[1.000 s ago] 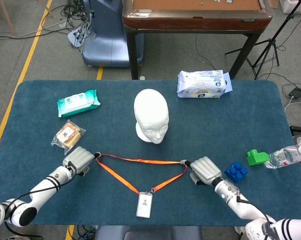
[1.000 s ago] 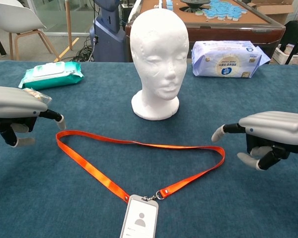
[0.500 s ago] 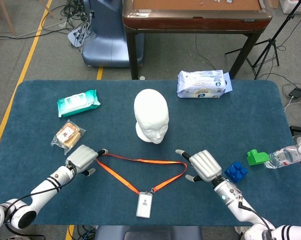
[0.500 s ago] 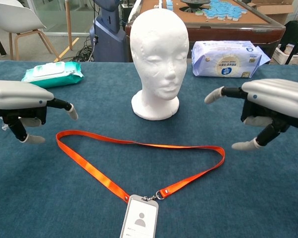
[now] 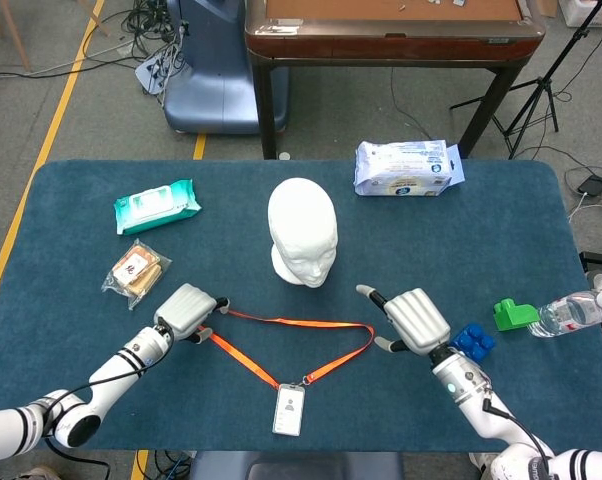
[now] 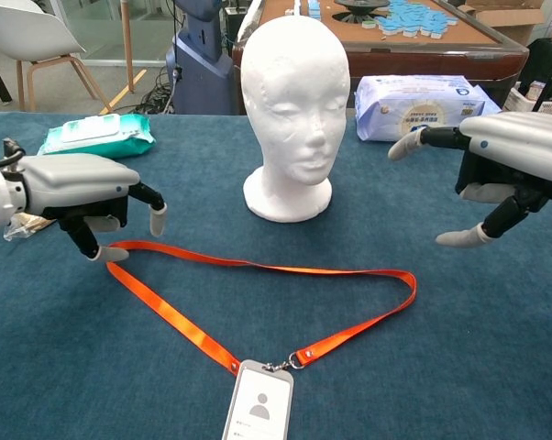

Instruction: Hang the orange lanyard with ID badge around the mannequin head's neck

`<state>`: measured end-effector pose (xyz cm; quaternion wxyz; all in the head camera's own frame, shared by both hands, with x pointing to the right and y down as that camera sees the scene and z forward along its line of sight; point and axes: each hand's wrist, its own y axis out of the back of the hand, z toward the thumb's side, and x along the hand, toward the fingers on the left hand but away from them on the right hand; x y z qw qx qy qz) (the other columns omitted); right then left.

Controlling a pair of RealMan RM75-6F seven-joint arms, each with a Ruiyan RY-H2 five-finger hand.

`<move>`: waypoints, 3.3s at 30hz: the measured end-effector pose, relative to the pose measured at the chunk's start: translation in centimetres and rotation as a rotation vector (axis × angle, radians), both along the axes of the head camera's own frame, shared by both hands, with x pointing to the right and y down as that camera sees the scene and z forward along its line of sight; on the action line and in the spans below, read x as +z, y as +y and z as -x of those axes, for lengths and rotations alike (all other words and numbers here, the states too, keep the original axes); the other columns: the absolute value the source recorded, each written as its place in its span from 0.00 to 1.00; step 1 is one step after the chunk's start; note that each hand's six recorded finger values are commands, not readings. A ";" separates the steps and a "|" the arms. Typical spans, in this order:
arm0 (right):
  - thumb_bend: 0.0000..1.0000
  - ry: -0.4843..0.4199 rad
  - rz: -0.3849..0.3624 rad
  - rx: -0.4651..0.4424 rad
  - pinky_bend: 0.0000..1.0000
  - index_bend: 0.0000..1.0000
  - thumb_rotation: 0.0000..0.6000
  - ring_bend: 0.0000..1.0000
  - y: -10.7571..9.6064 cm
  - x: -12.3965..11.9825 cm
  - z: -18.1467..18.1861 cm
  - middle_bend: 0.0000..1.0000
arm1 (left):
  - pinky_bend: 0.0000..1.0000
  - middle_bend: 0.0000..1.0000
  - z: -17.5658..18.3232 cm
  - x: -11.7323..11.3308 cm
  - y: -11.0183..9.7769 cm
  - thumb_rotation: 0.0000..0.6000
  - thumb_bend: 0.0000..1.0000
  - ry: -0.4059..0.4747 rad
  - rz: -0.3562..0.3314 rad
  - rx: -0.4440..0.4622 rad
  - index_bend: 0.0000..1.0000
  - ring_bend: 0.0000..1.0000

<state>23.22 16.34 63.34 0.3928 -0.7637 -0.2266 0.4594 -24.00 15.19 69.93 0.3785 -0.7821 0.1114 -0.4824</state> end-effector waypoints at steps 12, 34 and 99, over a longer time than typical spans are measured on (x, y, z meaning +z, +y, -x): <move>0.14 0.018 0.016 0.005 1.00 0.18 1.00 1.00 0.1 0.4 -0.6 0.99 | 0.99 0.99 -2.0 2.0 -0.8 1.00 0.28 0.002 -0.025 -0.022 0.37 1.00; 0.14 0.034 0.033 0.020 1.00 0.18 1.00 1.00 0.1 0.8 -1.5 0.99 | 1.00 1.00 -1.9 5.2 -1.3 1.00 0.28 -0.010 0.002 -0.143 0.51 1.00; 0.26 0.173 0.112 -0.035 1.00 0.47 1.00 1.00 0.6 8.7 4.7 1.00 | 1.00 1.00 -2.0 5.9 -1.1 1.00 0.36 0.025 0.084 -0.229 0.57 1.00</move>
